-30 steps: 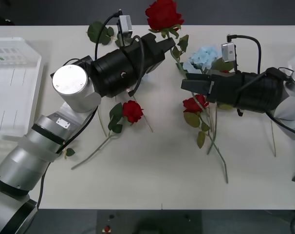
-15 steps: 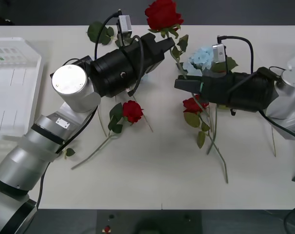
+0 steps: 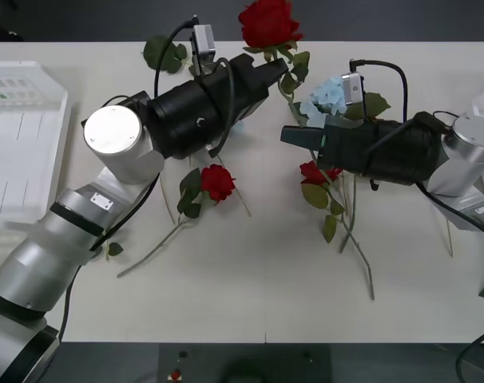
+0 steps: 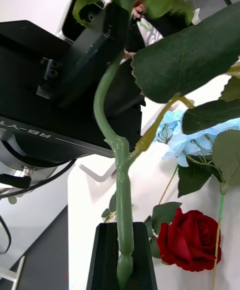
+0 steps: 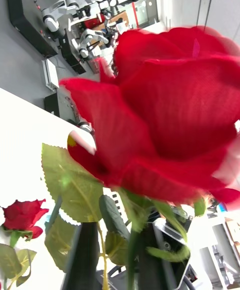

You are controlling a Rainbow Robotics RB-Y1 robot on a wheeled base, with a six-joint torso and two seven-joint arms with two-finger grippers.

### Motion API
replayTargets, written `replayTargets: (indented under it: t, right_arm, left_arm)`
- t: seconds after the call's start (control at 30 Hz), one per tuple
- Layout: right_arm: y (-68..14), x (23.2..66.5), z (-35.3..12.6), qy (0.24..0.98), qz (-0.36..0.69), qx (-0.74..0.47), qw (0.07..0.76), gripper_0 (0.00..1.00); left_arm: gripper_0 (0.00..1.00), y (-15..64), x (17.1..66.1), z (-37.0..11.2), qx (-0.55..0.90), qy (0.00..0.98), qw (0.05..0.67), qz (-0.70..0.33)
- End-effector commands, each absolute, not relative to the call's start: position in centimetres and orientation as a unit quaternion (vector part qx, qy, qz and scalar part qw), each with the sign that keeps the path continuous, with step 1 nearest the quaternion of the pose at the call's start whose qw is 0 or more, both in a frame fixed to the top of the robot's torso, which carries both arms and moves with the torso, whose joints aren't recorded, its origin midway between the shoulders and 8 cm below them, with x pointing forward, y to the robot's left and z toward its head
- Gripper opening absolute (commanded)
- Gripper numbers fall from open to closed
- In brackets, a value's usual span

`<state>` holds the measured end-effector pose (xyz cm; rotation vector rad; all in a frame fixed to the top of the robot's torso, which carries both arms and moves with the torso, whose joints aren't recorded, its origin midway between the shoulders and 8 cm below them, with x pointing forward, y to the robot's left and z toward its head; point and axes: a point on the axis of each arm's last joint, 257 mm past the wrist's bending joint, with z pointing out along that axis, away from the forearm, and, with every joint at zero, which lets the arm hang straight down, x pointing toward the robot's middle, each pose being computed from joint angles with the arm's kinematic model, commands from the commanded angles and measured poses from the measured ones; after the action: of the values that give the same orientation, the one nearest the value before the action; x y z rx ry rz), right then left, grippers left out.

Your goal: Put the red flowers into the right box and the blue flowers into the left box

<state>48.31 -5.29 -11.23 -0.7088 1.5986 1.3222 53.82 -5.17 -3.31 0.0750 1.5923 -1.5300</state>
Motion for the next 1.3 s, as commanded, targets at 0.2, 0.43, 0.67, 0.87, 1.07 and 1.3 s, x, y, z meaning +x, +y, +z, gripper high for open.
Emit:
replayTargets:
  t: [0.2, 0.43, 0.67, 0.87, 1.07, 1.3]
  right_arm:
    - [-5.4, 49.2, -9.0, 0.635, 0.52, -0.308, 0.481, 0.0]
    - [-10.2, 51.3, -9.8, 0.672, 0.459, -0.302, 0.496, 0.0]
    - [-21.3, 53.7, -11.2, 0.746, 0.341, -0.28, 0.499, 0.0]
    - [-31.1, 53.8, -11.9, 0.805, 0.269, -0.214, 0.484, 0.0]
    - [-41.7, 55.2, -11.7, 0.835, 0.182, -0.145, 0.498, 0.0]
    - [-54.1, 55.3, -13.4, 0.861, 0.035, -0.096, 0.498, 0.0]
  left_arm:
    - [1.0, -0.6, 52.6, -3.8, 0.09, 0.675, 0.428, -0.595]
    - [1.0, 7.0, 49.3, -8.7, 0.136, 0.742, 0.366, -0.545]
    - [1.0, 17.5, 48.7, -16.0, 0.164, 0.837, 0.329, -0.404]
    - [1.0, 24.5, 51.6, -20.9, 0.146, 0.89, 0.32, -0.29]
    - [1.0, 25.9, 54.6, -23.7, 0.106, 0.916, 0.315, -0.225]
    - [1.0, 23.8, 58.7, -23.3, 0.052, 0.92, 0.345, -0.176]
